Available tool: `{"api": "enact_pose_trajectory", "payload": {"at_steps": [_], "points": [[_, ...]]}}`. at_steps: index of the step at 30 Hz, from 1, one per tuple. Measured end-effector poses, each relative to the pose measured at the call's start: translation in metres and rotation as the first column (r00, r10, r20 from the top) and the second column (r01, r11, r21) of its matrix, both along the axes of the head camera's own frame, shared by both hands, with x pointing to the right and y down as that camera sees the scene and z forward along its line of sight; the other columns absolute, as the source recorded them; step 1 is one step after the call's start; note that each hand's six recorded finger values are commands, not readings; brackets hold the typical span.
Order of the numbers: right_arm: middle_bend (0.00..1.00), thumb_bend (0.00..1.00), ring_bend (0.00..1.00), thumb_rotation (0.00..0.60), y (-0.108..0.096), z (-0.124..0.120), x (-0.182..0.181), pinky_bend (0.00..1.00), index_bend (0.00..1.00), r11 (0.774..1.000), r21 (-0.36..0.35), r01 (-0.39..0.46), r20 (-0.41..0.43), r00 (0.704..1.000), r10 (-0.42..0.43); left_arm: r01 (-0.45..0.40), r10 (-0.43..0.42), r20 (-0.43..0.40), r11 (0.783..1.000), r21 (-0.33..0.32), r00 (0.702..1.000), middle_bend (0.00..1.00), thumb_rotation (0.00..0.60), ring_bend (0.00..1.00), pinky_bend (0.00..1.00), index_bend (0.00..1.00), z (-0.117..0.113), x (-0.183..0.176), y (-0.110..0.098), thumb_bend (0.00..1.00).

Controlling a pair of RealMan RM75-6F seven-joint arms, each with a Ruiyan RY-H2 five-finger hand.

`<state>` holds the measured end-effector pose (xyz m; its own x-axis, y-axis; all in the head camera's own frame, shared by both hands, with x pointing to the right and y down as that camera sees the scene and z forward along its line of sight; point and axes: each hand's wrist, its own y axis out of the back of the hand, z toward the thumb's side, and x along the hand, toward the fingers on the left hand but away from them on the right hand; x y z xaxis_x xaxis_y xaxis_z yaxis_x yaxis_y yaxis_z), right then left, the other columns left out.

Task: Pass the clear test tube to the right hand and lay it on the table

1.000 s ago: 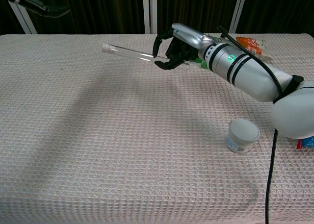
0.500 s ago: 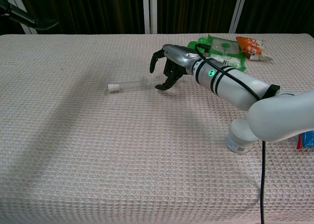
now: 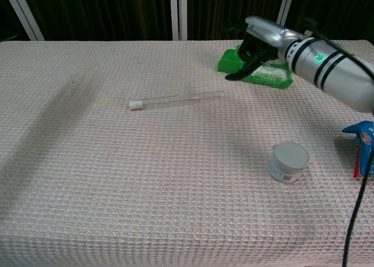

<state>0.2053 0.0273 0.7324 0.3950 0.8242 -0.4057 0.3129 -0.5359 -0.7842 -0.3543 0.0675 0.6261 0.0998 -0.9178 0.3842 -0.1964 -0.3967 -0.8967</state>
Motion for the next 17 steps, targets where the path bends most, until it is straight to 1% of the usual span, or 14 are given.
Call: {"api": "enact_pose_trajectory", "payload": {"at_steps": [1, 2, 3, 4, 5, 6, 8, 10, 12, 14, 16, 17], "points": [[0.62, 0.18, 0.73, 0.6, -0.003, -0.008, 0.016, 0.81, 0.23, 1.0, 0.015, -0.007, -0.016, 1.0, 0.008, 0.002, -0.002, 0.037, 1.0, -0.004, 0.999, 0.18, 0.6, 0.08, 0.1, 0.26, -0.002, -0.011, 0.003, 0.28], [0.54, 0.18, 0.62, 0.6, -0.005, -0.019, 0.037, 0.69, 0.2, 0.999, 0.035, -0.017, -0.04, 0.999, 0.019, 0.005, -0.005, 0.085, 1.0, -0.008, 0.996, 0.18, 0.6, 0.08, 0.1, 0.26, -0.006, -0.027, 0.009, 0.28], [0.47, 0.18, 0.5, 0.6, -0.005, -0.028, 0.053, 0.57, 0.15, 0.999, 0.048, -0.026, -0.057, 0.998, 0.029, 0.009, -0.008, 0.116, 1.0, -0.009, 0.993, 0.18, 0.6, 0.08, 0.1, 0.26, -0.009, -0.038, 0.014, 0.28], [0.41, 0.18, 0.41, 0.6, -0.003, -0.037, 0.069, 0.48, 0.12, 0.998, 0.058, -0.037, -0.073, 0.996, 0.041, 0.015, -0.013, 0.14, 1.0, -0.008, 0.99, 0.18, 0.6, 0.08, 0.1, 0.26, -0.012, -0.047, 0.019, 0.28], [0.37, 0.18, 0.36, 0.6, 0.001, -0.048, 0.09, 0.42, 0.1, 0.996, 0.067, -0.054, -0.092, 0.994, 0.06, 0.025, -0.024, 0.162, 1.0, -0.003, 0.987, 0.18, 0.6, 0.08, 0.1, 0.26, -0.015, -0.058, 0.026, 0.28], [0.31, 0.18, 0.28, 0.6, 0.006, -0.056, 0.106, 0.34, 0.07, 0.995, 0.071, -0.07, -0.106, 0.991, 0.077, 0.034, -0.033, 0.173, 0.999, 0.002, 0.984, 0.18, 0.6, 0.08, 0.1, 0.26, -0.018, -0.065, 0.032, 0.28], [0.24, 0.18, 0.19, 0.6, 0.021, -0.074, 0.142, 0.26, 0.02, 0.991, 0.075, -0.113, -0.137, 0.983, 0.122, 0.059, -0.062, 0.188, 0.998, 0.019, 0.98, 0.18, 0.6, 0.08, 0.1, 0.26, -0.026, -0.08, 0.046, 0.28], [0.2, 0.18, 0.15, 0.6, 0.037, -0.086, 0.169, 0.23, 0.0, 0.985, 0.081, -0.15, -0.163, 0.973, 0.162, 0.08, -0.086, 0.199, 0.996, 0.036, 0.976, 0.18, 0.6, 0.08, 0.1, 0.26, -0.033, -0.091, 0.059, 0.28], [0.18, 0.18, 0.13, 0.6, 0.056, -0.098, 0.193, 0.22, 0.0, 0.978, 0.089, -0.189, -0.184, 0.962, 0.203, 0.099, -0.109, 0.205, 0.993, 0.057, 0.973, 0.18, 0.6, 0.08, 0.1, 0.26, -0.043, -0.101, 0.076, 0.28], [0.18, 0.18, 0.13, 0.6, 0.075, -0.107, 0.209, 0.22, 0.0, 0.969, 0.097, -0.226, -0.194, 0.951, 0.241, 0.113, -0.126, 0.203, 0.991, 0.073, 0.971, 0.18, 0.6, 0.08, 0.1, 0.26, -0.051, -0.105, 0.093, 0.28], [0.18, 0.19, 0.13, 0.6, 0.09, -0.112, 0.217, 0.22, 0.0, 0.962, 0.102, -0.253, -0.195, 0.943, 0.269, 0.121, -0.135, 0.197, 0.989, 0.084, 0.971, 0.18, 0.6, 0.08, 0.1, 0.26, -0.057, -0.106, 0.107, 0.28], [0.18, 0.19, 0.13, 0.6, 0.102, -0.116, 0.222, 0.22, 0.0, 0.957, 0.105, -0.271, -0.195, 0.938, 0.287, 0.125, -0.14, 0.191, 0.988, 0.089, 0.971, 0.18, 0.6, 0.08, 0.1, 0.26, -0.06, -0.105, 0.116, 0.28]]}}
